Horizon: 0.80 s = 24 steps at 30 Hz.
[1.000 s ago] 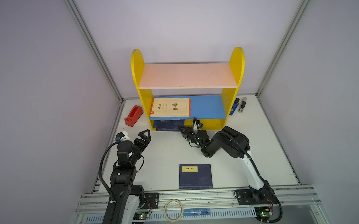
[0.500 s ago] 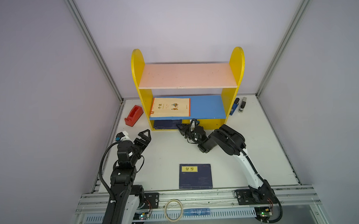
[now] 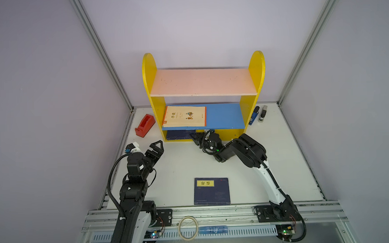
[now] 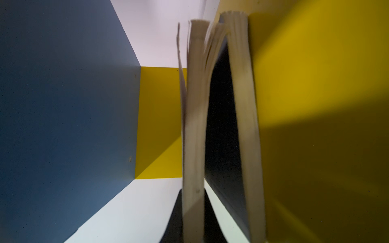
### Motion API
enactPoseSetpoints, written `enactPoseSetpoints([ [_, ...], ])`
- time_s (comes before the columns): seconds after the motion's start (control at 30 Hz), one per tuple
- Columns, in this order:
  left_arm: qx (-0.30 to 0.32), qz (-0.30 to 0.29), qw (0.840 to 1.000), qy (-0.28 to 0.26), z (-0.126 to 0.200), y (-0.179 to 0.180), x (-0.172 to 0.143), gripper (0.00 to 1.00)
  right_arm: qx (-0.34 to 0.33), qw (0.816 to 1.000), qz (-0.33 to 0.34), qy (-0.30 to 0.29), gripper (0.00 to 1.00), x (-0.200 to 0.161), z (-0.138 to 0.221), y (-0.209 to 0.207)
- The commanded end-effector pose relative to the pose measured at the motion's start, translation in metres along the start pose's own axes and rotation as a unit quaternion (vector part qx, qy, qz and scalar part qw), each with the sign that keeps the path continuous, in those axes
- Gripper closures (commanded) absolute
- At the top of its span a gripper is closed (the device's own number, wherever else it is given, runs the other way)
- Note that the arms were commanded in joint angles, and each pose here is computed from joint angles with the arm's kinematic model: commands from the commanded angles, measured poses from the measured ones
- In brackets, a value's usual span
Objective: Stacking books/files
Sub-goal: Place the book on the bookshelf.
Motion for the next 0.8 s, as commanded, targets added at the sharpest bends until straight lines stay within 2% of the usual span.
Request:
enactPoseSetpoints([
  [0.0, -0.008, -0.006, 1.000, 0.002, 0.000, -0.004, 0.000, 0.00, -0.001, 1.000, -0.003, 0.002, 1.00, 0.003, -0.002, 0.000],
  [0.63, -0.008, -0.005, 1.000, 0.003, 0.000, -0.004, 0.000, 0.00, -0.024, 1.000, 0.000, -0.009, 1.00, 0.020, -0.006, -0.001],
  [0.77, -0.009, -0.004, 1.000, 0.003, 0.000, -0.005, 0.000, 0.00, 0.008, 0.999, -0.001, -0.032, 1.00, 0.024, 0.001, 0.005],
])
Point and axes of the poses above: each gripper's point midway between its finger pads, its own z axis back along the fingers, its own y axis along the line the jaws close on, x = y × z, the point moved 1 cm from there along z, back along the fingers, and after that the axes turned 13 degrees about z, right-handed, at the moved point
